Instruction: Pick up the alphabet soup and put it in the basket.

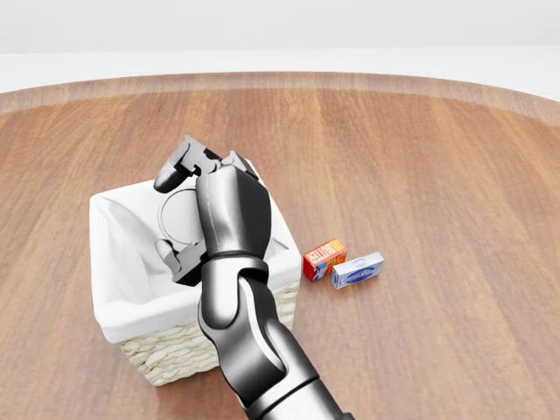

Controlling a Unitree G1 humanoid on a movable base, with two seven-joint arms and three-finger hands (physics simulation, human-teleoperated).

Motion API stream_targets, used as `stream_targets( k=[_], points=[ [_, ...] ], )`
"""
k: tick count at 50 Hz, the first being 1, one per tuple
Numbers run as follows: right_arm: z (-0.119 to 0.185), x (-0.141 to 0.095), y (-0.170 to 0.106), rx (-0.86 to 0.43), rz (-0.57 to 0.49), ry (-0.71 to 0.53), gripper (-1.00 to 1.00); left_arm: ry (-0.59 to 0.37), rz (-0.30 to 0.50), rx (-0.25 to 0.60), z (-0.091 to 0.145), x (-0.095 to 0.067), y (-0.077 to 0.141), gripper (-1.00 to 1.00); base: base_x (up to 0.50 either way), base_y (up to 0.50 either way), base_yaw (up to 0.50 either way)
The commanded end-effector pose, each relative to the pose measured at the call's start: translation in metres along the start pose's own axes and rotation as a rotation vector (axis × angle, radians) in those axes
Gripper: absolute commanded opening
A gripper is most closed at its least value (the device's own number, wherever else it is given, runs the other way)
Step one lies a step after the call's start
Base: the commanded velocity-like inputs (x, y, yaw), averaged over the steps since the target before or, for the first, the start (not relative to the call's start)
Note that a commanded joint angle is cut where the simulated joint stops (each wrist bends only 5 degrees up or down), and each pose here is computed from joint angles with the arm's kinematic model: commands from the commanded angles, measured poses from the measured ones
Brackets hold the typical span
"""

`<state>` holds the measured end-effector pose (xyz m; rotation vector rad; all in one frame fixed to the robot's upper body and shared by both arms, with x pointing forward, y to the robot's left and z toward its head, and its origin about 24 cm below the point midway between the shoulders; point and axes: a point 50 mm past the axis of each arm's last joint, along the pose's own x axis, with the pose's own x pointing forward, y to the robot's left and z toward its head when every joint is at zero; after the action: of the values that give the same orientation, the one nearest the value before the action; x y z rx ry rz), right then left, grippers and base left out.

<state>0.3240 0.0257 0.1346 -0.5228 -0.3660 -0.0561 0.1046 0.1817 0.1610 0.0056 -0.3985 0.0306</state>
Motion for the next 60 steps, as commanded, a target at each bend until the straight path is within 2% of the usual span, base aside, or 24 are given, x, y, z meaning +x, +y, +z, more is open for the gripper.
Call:
stream_targets(
  k=[1,22,23,24,60],
  points=[
    [0.002,0.001,0.002,-0.011,0.008,-0.008,-1.0,-0.001,-0.001,0.0,0.0,0.0,0.0,1.0,0.0,0.0,0.0],
    [-0.004,0.001,0.007,-0.032,0.036,0.013,-1.0,-0.002,-0.001,-0.001,0.0,0.0,0.0,1.0,0.0,0.0,0.0],
    [-0.004,0.001,0.007,-0.035,0.036,0.01,0.49,-0.002,-0.001,-0.001,0.0,0.0,0.001,1.0,0.0,0.0,0.0],
    [-0.003,0.001,0.007,-0.035,0.035,0.009,1.0,-0.002,-0.001,-0.001,0.0,0.0,0.001,1.0,0.0,0.0,0.0],
    [-0.01,0.0,0.013,-0.069,0.069,0.03,1.0,-0.006,0.005,-0.003,0.001,-0.001,0.003,1.0,0.0,0.0,0.0]
  ],
)
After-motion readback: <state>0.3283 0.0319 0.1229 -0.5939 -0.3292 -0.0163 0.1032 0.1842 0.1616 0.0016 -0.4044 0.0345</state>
